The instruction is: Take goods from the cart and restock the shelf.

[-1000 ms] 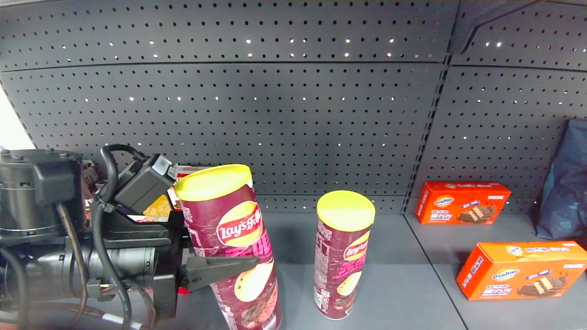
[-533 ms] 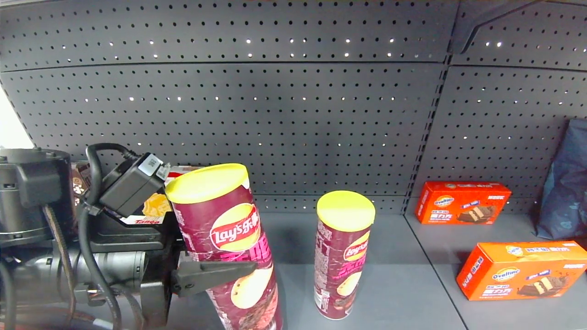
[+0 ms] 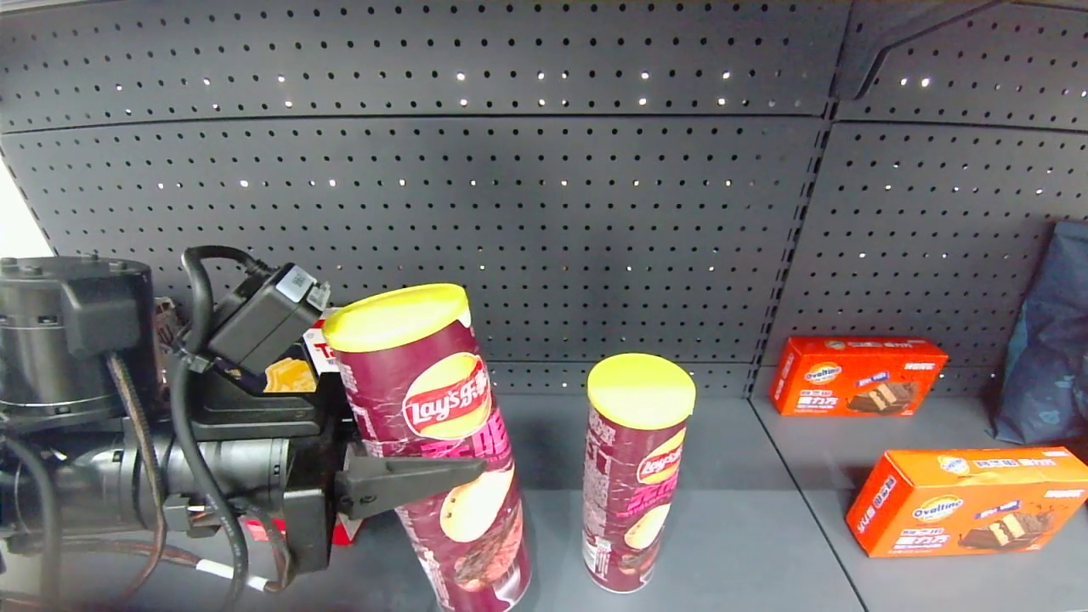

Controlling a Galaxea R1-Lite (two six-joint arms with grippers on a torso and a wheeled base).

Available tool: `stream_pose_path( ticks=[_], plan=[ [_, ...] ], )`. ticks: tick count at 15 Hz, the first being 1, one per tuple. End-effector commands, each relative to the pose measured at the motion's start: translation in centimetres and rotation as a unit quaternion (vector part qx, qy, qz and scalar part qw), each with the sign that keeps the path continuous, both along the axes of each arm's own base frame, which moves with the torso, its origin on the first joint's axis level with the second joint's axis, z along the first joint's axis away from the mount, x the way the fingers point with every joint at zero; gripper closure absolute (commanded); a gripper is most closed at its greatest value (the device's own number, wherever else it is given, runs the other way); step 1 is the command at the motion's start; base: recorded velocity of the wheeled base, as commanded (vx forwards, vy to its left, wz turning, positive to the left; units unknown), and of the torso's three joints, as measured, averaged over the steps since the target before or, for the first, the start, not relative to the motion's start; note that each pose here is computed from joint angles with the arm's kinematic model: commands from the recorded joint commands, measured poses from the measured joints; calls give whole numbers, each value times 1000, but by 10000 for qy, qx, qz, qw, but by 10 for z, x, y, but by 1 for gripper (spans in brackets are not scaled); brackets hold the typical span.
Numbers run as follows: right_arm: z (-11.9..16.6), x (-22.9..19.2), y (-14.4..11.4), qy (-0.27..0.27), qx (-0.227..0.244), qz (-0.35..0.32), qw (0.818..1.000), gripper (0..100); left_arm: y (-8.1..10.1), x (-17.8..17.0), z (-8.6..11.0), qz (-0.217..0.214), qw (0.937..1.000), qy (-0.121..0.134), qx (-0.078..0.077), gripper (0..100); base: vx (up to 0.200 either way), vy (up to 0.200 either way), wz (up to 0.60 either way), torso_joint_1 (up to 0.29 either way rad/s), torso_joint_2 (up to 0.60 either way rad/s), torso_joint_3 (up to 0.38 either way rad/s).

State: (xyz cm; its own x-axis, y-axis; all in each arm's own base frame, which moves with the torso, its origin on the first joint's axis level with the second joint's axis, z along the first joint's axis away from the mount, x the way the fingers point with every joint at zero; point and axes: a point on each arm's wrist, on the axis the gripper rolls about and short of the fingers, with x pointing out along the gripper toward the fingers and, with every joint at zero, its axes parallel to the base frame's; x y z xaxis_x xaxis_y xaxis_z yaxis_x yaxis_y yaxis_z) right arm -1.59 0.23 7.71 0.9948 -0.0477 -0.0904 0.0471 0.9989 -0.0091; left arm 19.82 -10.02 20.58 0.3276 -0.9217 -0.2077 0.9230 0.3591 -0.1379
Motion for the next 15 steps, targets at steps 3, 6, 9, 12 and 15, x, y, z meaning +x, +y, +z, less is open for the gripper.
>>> stream_pose_path(
  ticks=[3, 6, 9, 12, 15],
  plan=[
    [0, 0, 0, 30, 7, 18, 10000, 0, -9, 21, -12, -21, 10000, 3, -11, 100, 0, 0, 0, 0, 0, 0],
    [0, 0, 0, 30, 7, 18, 10000, 0, -16, 39, -6, -14, 9999, -96, -52, 100, 0, 0, 0, 0, 0, 0],
    [0, 0, 0, 30, 7, 18, 10000, 0, -13, 48, 4, 107, 9995, -282, -117, 100, 0, 0, 0, 0, 0, 0],
    [0, 0, 0, 30, 7, 18, 10000, 0, 0, 55, 5, 380, 9973, -627, 44, 100, 0, 0, 0, 0, 0, 0],
    [0, 0, 0, 30, 7, 18, 10000, 0, -1, 66, 8, 374, 9954, -854, 202, 100, 0, 0, 0, 0, 0, 0]
  ],
)
